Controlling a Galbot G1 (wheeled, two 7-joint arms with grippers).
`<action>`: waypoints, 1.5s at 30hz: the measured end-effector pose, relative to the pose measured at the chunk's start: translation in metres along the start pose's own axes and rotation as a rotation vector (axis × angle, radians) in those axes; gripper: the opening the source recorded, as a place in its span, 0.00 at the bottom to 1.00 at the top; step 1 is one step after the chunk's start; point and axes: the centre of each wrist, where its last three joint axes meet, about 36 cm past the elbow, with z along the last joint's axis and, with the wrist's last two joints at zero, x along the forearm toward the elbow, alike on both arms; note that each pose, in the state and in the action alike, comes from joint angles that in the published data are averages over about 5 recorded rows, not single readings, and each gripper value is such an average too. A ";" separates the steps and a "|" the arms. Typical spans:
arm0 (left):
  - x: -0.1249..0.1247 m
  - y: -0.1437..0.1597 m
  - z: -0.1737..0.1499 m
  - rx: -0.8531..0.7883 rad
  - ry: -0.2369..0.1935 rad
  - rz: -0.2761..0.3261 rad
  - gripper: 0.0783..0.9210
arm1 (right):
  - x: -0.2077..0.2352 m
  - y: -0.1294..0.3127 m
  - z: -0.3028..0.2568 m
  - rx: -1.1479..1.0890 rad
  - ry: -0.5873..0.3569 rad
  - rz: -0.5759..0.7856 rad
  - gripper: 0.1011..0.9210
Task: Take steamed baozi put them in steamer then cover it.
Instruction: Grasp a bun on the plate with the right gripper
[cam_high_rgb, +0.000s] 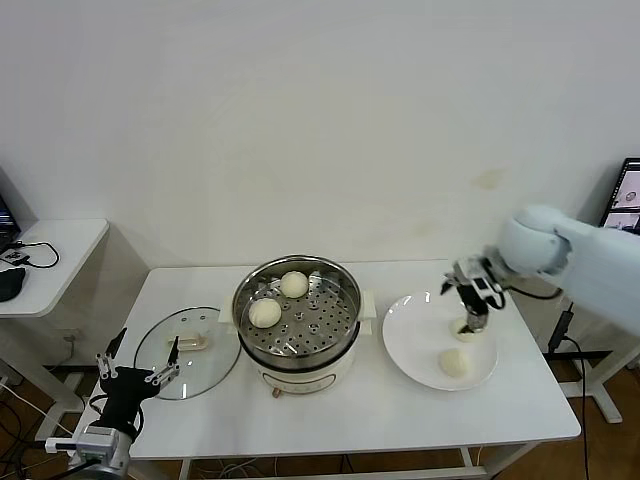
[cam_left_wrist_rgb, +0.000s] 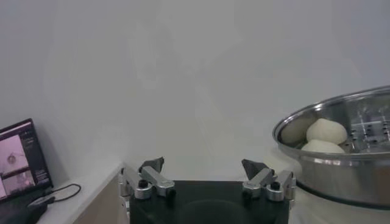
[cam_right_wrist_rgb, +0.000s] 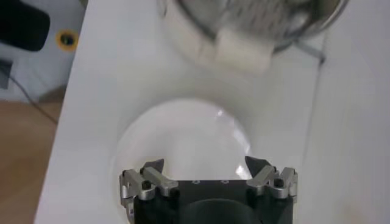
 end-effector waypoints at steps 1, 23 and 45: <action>0.000 0.000 0.000 -0.001 0.001 0.000 0.88 | -0.005 0.005 0.005 -0.007 0.004 -0.004 0.88; 0.001 0.008 0.010 -0.013 0.033 -0.024 0.88 | -0.110 0.043 0.043 -0.113 0.029 -0.079 0.88; 0.000 0.008 0.014 -0.007 0.041 -0.030 0.88 | -0.151 0.029 0.030 -0.142 0.041 -0.088 0.73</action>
